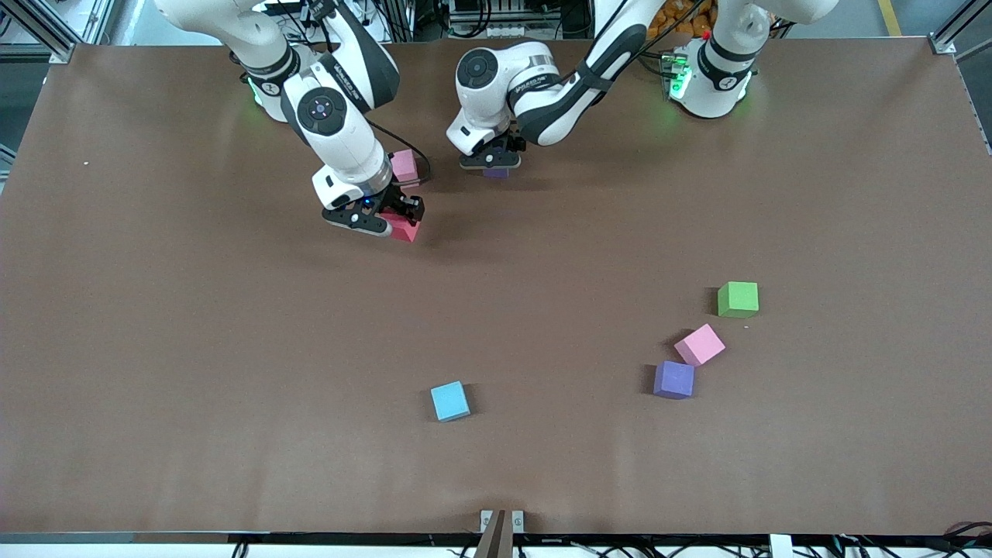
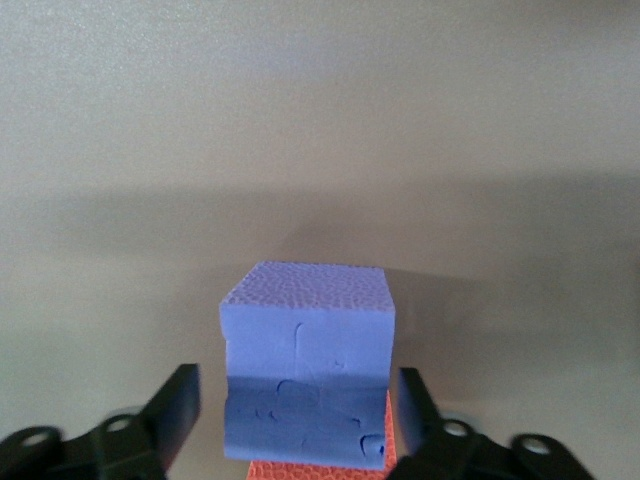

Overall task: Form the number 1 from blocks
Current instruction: 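Place the purple cube beside the orange cube with the left gripper, then place the red cube beside the purple cube with the right gripper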

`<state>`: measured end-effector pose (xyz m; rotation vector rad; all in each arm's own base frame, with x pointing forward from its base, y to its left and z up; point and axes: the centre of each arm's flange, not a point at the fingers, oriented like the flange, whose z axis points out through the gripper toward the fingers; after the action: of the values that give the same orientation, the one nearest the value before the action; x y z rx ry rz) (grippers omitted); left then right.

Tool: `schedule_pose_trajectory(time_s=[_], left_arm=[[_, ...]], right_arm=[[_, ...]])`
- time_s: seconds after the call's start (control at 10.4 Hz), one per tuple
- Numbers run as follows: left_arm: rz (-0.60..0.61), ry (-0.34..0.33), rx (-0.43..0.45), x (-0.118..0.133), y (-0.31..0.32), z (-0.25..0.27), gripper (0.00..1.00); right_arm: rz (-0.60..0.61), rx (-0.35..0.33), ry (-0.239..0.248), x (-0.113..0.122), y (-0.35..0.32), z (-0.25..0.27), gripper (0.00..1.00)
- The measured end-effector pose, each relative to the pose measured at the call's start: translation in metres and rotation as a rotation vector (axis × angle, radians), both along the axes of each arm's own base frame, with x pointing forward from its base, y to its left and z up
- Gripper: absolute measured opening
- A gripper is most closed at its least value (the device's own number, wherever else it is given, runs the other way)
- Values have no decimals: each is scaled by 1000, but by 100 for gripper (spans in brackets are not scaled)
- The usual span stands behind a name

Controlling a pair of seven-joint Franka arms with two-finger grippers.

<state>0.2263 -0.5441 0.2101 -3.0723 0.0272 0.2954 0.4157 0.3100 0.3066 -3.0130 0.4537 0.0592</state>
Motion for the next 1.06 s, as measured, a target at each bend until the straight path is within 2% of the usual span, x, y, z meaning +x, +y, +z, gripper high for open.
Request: schedule_pose_trajectory(time_s=[0.1,0.29,0.48,0.77,0.87,1.06], left_arm=[[11,-3,-5,2,-1,2,100],[56,-27,-32,17,-7,19,100],[105,-74,-39,49,3,57,100],[245,-147,-14,127,58,113,100],[286,-162,-11,162,86,120,100],[287,-196,3,241,163,121,100]], right_arm=[[0,0,0,0,0,0,63],[0,0,0,0,0,0,63],[3,0,-1,-1,1,0,63],[13,2,-1,-12,17,-1,63],[37,1,1,-21,28,-3,63],[117,-6,9,-50,65,-19,63]])
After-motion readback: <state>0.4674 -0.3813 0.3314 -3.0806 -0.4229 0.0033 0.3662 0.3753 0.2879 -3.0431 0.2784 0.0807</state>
